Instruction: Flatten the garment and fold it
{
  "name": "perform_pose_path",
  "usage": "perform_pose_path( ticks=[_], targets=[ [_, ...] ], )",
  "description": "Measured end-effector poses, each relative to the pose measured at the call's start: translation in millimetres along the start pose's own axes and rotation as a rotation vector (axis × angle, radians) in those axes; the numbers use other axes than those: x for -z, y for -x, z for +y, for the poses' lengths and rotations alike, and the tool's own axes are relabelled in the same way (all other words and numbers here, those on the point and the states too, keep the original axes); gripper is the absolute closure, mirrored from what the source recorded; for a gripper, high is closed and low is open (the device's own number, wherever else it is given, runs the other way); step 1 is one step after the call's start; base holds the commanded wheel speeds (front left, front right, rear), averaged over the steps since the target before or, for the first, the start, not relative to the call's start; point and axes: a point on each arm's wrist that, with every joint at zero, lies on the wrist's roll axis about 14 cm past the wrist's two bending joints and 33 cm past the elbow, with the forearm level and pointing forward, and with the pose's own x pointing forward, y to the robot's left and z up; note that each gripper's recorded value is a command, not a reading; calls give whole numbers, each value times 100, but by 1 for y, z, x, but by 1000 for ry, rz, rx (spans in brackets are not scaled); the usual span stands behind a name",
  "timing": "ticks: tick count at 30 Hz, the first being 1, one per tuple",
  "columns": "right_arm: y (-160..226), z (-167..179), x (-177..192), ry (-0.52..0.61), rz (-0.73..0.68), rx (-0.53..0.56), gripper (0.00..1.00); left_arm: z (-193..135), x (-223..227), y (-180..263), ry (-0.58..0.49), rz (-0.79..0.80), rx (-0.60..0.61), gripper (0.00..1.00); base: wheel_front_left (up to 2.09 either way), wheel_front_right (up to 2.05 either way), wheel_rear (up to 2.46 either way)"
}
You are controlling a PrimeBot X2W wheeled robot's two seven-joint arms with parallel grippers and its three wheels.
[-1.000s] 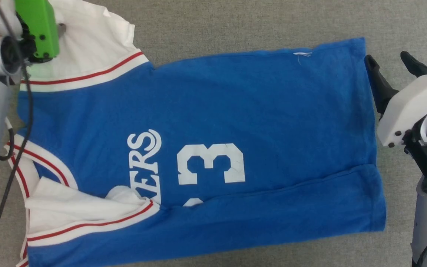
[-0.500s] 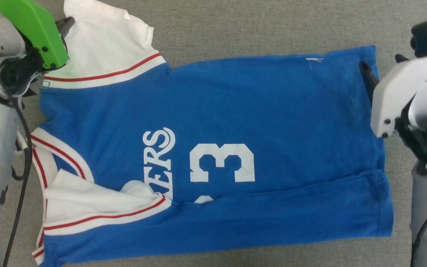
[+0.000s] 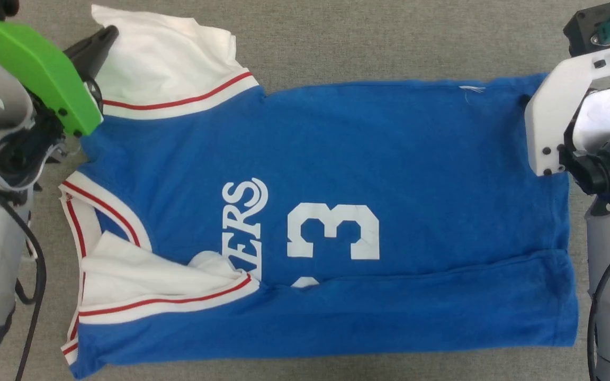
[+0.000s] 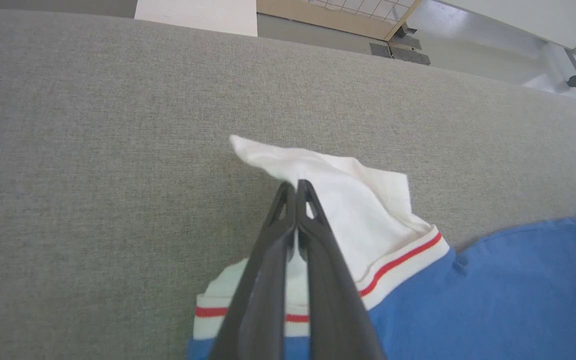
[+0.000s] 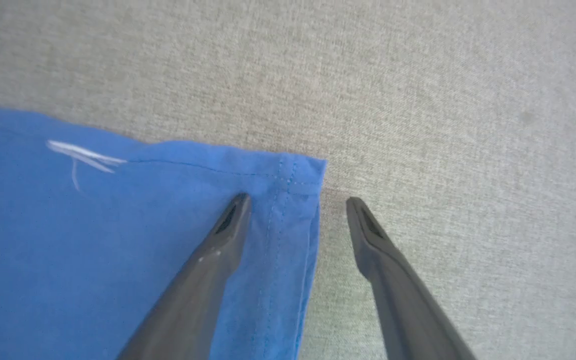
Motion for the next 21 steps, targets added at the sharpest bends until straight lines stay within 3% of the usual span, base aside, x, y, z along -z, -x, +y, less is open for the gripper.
perform_pose_path(
  ticks=[5,11,21],
  targets=[
    [5,-3,-6,-21,-33,-5,100,-2,-1,11,24,-30,10,100,0,0,0],
    [35,-11,-30,-72,-229,-9,100,-9,-16,41,50,-127,24,100,0,0,0],
    [72,-10,21,-156,-266,-35,100,-17,13,110,141,-174,-14,100,0,0,0]
  ],
)
